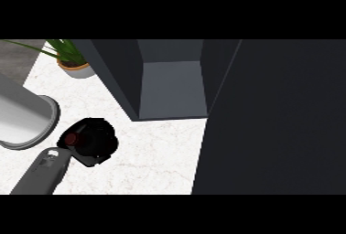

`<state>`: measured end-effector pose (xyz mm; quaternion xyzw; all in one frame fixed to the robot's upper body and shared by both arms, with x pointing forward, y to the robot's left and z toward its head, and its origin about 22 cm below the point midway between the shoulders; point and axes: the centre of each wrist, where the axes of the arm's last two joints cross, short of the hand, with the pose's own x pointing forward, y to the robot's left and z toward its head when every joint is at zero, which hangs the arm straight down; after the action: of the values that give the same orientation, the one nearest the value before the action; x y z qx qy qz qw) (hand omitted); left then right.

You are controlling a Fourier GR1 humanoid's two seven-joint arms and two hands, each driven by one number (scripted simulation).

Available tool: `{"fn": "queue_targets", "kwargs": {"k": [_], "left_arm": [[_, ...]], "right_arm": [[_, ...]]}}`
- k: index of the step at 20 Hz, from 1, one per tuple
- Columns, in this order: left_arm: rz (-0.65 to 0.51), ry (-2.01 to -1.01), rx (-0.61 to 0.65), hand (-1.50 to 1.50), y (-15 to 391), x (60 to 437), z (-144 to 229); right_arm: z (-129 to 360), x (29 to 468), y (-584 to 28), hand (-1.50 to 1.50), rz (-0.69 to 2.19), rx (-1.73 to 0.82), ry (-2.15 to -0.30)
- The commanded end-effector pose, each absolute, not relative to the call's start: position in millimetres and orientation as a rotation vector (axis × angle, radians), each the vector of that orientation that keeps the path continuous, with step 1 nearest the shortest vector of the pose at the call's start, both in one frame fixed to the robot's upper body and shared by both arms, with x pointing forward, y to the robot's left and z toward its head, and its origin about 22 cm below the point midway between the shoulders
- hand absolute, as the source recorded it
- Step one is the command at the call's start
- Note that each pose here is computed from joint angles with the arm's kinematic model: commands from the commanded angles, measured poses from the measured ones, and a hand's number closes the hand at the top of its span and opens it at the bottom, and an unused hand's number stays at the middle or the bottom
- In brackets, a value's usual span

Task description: Pick up the wine, place it into the cabinet and close the cabinet

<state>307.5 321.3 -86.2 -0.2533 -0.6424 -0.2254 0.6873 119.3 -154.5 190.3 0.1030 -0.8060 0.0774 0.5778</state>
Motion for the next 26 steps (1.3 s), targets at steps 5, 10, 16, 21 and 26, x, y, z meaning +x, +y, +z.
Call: {"fn": "queue_targets", "kwargs": {"k": [5, 10, 16, 21, 26], "left_arm": [[-0.356, -1.655, -0.614, 1.50, 325, 289, -100], [0.015, -1.688, -0.209, 1.50, 303, 236, -143], [0.022, -1.686, -0.345, 1.50, 270, 228, -132], [0.014, -1.736, -0.377, 1.50, 237, 217, -111], [-0.011, -1.744, -0.406, 1.50, 200, 214, -82]], "right_arm": [[206, 99, -170, -1.50, 0.152, 0.224, -1.950], [204, 98, -172, -1.50, 0.138, 0.206, -1.938], [210, 80, -176, -1.50, 0.136, 0.216, -1.933], [213, 79, -181, -1.50, 0.116, 0.197, -1.949], [200, 88, -169, -1.50, 0.114, 0.199, -1.937]]}}
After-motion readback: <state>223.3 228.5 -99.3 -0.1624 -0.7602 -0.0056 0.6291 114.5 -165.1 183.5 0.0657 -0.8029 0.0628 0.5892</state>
